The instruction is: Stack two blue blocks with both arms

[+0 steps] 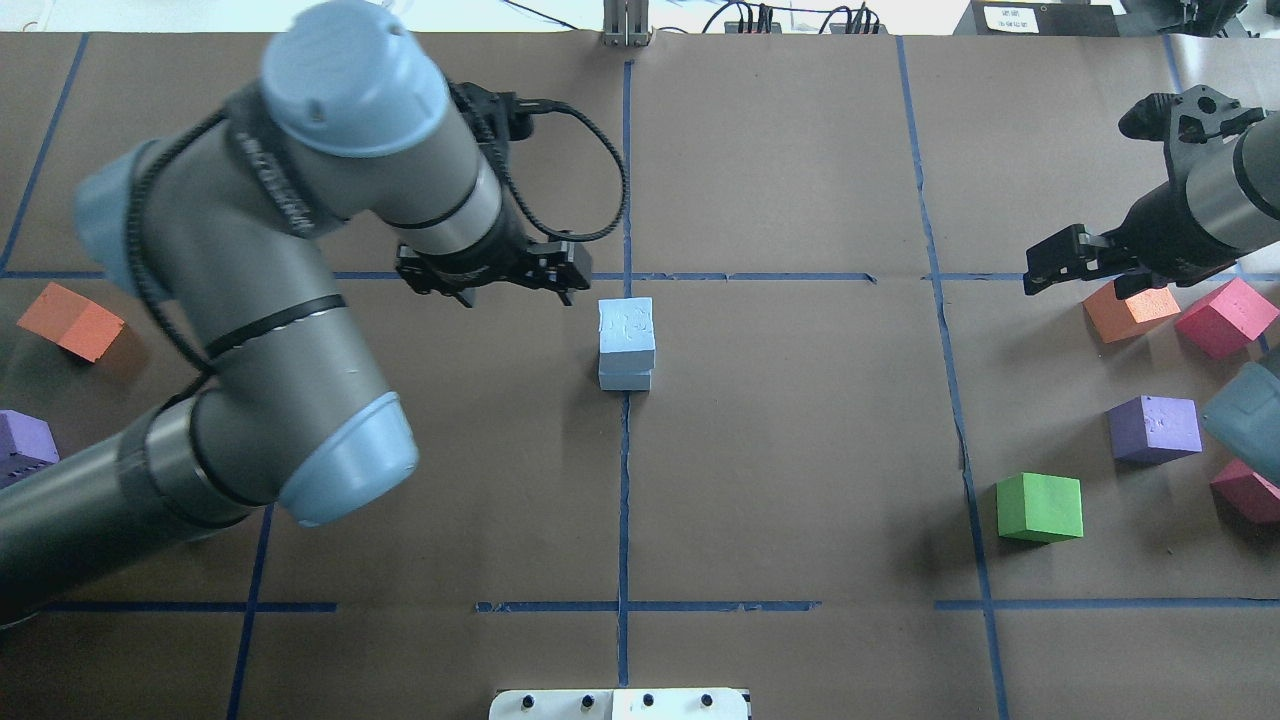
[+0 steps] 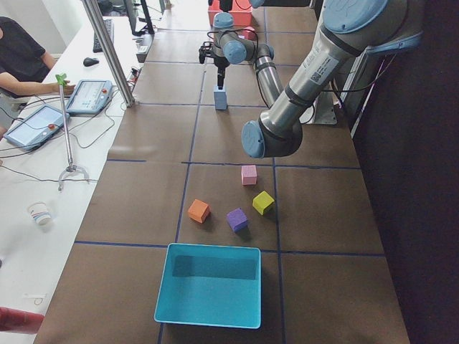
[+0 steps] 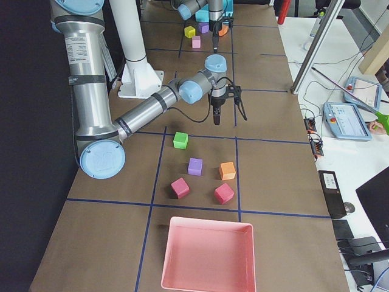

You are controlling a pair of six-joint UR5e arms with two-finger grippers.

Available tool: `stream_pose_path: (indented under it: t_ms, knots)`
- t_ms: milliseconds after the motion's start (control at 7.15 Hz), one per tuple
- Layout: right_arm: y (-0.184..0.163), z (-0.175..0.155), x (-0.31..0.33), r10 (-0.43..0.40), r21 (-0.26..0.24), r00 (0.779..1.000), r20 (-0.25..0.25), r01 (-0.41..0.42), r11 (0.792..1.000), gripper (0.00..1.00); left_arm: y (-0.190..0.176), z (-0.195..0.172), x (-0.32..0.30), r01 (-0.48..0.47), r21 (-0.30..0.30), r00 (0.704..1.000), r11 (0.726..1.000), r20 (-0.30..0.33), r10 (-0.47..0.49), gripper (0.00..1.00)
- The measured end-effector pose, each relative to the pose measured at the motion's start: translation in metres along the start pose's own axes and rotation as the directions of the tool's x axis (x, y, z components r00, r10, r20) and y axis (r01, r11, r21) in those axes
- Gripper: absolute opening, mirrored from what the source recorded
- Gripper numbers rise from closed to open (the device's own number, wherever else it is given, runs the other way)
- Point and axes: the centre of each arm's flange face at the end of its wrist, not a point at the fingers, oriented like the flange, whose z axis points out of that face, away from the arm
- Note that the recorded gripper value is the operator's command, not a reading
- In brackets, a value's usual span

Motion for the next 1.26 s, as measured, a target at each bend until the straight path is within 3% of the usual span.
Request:
stream_pose_path:
  t_ms: [280, 699, 839, 979, 1259]
  knots:
    - [-0.015, -0.026, 0.051, -0.041, 0.0, 0.999, 0.021, 0.041, 0.999, 1.0, -0.005, -0.036, -0.13, -0.118, -0.038, 0.993, 0.992, 0.011, 0.119, 1.0]
    - [-0.02, -0.067, 0.185, -0.118, -0.015, 0.993, 0.034, 0.118, 0.993, 1.0, 0.004, -0.069, -0.351, -0.319, -0.108, 0.939, 0.941, 0.1, 0.33, 1.0]
    - [-0.014, -0.069, 0.217, -0.148, -0.046, 0.989, 0.02, 0.149, 0.988, 1.0, 0.006, -0.083, -0.424, -0.333, -0.126, 0.933, 0.935, 0.098, 0.346, 1.0]
    - [-0.01, -0.068, 0.239, -0.164, -0.076, 0.986, 0.01, 0.164, 0.983, 1.0, 0.004, -0.098, -0.504, -0.314, -0.121, 0.945, 0.942, 0.056, 0.322, 1.0]
    - [-0.003, -0.064, 0.262, -0.173, -0.102, 0.985, 0.006, 0.172, 0.98, 1.0, 0.007, -0.108, -0.596, -0.271, -0.094, 0.963, 0.958, -0.009, 0.271, 1.0]
